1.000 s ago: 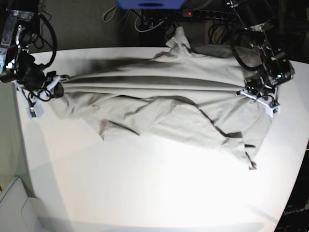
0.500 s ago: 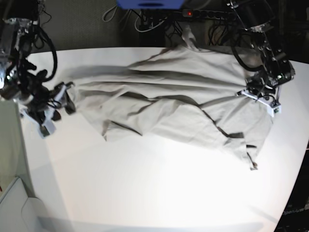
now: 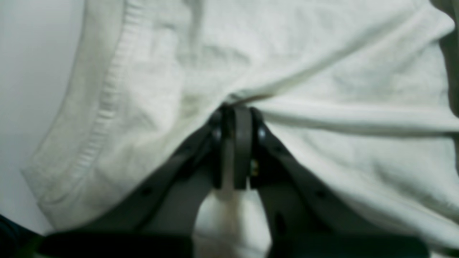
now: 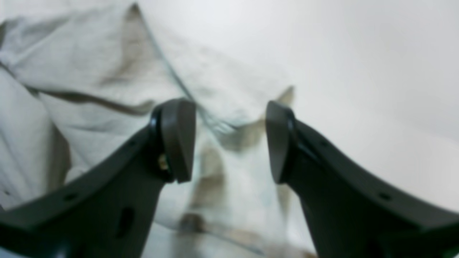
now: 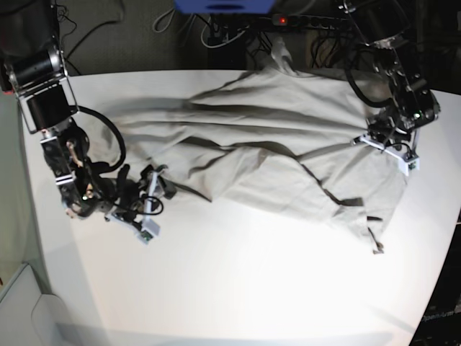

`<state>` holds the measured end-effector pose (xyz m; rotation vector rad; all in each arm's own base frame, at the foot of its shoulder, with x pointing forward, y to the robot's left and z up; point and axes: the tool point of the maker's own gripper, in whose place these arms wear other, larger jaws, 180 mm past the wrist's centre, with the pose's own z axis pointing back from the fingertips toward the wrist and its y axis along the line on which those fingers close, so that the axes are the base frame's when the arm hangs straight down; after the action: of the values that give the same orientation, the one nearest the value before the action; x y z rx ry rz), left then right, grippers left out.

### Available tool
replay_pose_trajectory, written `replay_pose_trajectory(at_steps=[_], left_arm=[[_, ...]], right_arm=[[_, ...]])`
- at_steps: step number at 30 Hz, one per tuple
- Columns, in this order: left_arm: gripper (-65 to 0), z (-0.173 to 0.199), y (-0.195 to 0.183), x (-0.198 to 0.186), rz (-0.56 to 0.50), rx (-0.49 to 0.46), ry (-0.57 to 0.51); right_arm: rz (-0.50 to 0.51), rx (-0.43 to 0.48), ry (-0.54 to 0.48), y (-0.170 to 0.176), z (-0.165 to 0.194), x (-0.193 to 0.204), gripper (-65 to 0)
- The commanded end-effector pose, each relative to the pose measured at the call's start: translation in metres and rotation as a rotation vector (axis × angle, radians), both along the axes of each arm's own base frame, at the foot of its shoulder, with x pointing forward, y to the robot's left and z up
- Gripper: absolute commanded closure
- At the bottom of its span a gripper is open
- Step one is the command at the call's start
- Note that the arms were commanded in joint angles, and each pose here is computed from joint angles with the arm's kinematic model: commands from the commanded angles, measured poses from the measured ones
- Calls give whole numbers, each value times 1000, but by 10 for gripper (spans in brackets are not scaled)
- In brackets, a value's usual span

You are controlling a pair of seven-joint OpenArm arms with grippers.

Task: Layout the t-shirt on the table in an organized manner, then fold the t-shirt properly
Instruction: 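Drag the held hem with the right gripper and lay the shirt flat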

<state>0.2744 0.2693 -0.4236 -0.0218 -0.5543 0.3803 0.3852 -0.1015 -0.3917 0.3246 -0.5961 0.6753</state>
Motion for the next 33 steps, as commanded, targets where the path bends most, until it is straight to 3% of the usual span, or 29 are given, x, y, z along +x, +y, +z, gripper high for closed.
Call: replay_pose_trajectory(at_steps=[1, 11, 13, 17, 24, 33], left_arm=[[-42, 9, 5, 7, 4, 16, -27], [-42, 9, 4, 7, 4, 13, -26], [-42, 9, 5, 7, 6, 13, -26], [-42, 7, 4, 6, 6, 11, -22], [-42, 6, 5, 5, 7, 13, -19], [-42, 7, 6, 7, 9, 17, -27]], right_arm=[[6, -6, -51, -3, 13, 13, -325], [73, -138, -76, 18, -18, 1, -299], [79, -162, -99, 18, -19, 4, -226], [38, -169, -128, 12, -13, 13, 0], [-110, -161, -238, -20, 30, 58, 0], [-159, -161, -335, -36, 77, 105, 0]])
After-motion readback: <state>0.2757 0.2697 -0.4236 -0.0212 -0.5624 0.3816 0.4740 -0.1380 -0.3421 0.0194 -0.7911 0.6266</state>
